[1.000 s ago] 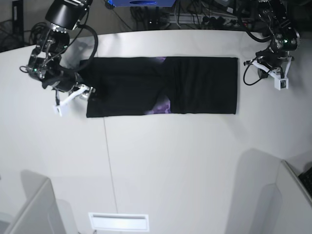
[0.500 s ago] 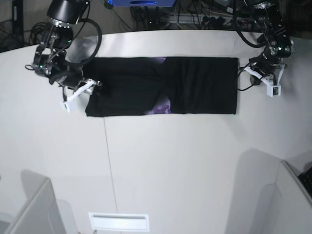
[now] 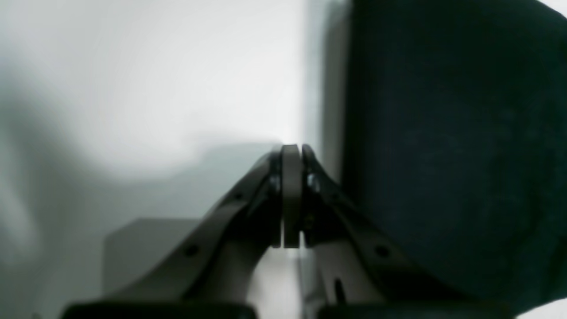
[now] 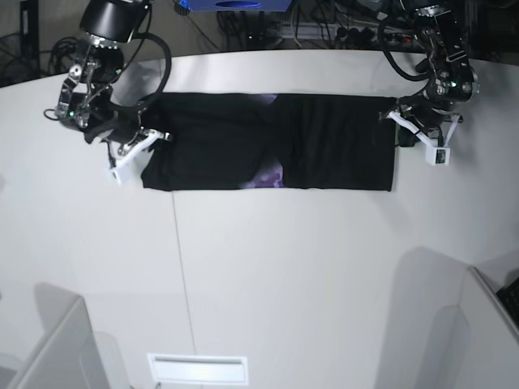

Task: Fold the T-shirt properly
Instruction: 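Grasp both ends of the strip with both grippers, then lift the strip ends and fold them toward each other with both grippers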

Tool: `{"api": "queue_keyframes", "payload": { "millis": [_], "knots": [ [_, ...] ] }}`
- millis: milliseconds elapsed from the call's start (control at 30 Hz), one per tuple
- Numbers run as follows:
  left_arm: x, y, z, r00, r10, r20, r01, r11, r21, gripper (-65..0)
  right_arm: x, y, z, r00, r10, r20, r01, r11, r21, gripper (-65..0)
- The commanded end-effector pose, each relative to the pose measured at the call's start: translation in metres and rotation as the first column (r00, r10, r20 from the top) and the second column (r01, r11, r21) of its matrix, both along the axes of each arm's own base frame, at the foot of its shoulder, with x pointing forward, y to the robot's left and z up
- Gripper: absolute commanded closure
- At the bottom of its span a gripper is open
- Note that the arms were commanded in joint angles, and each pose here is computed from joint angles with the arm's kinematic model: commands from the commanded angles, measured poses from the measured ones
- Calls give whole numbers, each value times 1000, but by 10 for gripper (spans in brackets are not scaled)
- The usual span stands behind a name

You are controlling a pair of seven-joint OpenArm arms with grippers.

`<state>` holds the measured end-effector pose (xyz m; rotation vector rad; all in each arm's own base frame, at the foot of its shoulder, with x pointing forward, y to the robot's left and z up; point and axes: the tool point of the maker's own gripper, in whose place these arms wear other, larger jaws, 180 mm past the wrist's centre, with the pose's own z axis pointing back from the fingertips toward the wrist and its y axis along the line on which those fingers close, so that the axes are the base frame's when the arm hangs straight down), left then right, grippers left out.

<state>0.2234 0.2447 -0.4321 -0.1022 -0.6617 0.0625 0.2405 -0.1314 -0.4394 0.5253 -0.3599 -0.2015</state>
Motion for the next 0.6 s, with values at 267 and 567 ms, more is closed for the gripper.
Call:
{"api": "queue_keyframes", "payload": {
  "millis": [267,567],
  "knots": [
    [-17,-10,-12,996,-34,-78,34,999,-3,0,24,18,49,994,46,100,-37,995,-88,0],
    [-22,-46,-21,990,-103,-98,98,994,-54,0,22,61,88,981,81,173,-71,995,-66,0]
  ]
}}
